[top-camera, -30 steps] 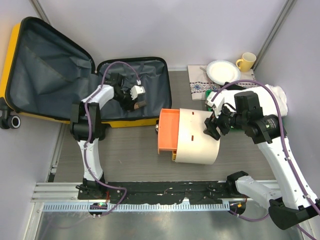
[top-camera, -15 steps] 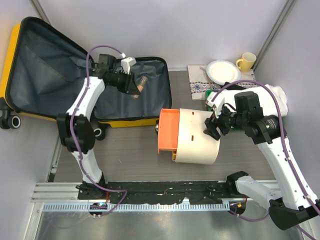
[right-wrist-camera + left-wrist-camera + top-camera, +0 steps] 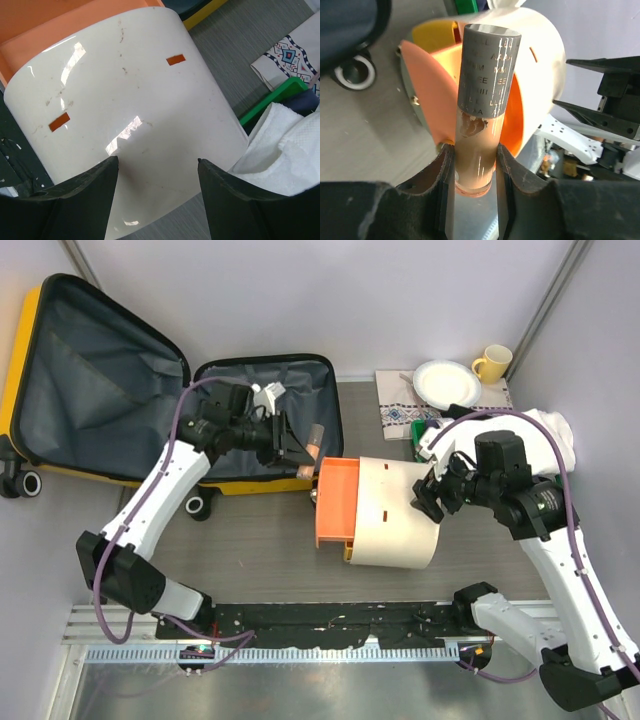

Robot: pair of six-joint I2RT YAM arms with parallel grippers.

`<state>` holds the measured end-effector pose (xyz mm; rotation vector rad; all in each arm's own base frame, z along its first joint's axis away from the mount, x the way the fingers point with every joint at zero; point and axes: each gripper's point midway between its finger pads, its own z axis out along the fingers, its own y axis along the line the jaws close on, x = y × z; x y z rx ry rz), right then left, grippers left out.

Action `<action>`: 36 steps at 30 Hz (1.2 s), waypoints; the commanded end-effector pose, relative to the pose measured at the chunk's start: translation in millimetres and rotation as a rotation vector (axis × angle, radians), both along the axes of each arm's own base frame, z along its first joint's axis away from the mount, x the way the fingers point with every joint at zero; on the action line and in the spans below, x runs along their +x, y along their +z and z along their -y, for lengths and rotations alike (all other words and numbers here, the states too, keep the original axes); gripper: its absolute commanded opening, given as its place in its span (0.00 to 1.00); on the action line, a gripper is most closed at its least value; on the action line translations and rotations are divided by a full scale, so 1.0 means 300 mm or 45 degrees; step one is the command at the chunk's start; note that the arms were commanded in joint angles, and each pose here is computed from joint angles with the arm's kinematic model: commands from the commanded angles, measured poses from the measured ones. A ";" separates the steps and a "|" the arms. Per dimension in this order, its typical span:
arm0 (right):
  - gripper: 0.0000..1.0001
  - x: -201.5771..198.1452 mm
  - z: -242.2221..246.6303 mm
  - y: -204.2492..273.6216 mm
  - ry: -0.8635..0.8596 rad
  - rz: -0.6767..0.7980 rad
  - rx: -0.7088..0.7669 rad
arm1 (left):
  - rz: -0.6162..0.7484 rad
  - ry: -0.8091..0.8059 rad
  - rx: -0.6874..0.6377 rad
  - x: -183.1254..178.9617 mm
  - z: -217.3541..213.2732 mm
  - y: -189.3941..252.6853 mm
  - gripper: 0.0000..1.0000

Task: Open, take out, and arrange the luggage

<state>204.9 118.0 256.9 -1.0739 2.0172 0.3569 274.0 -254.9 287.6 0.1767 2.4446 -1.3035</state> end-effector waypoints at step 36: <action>0.70 -0.119 0.178 -0.246 -0.129 -0.267 -0.351 | 0.537 -0.190 -0.115 -0.029 -0.090 0.236 0.76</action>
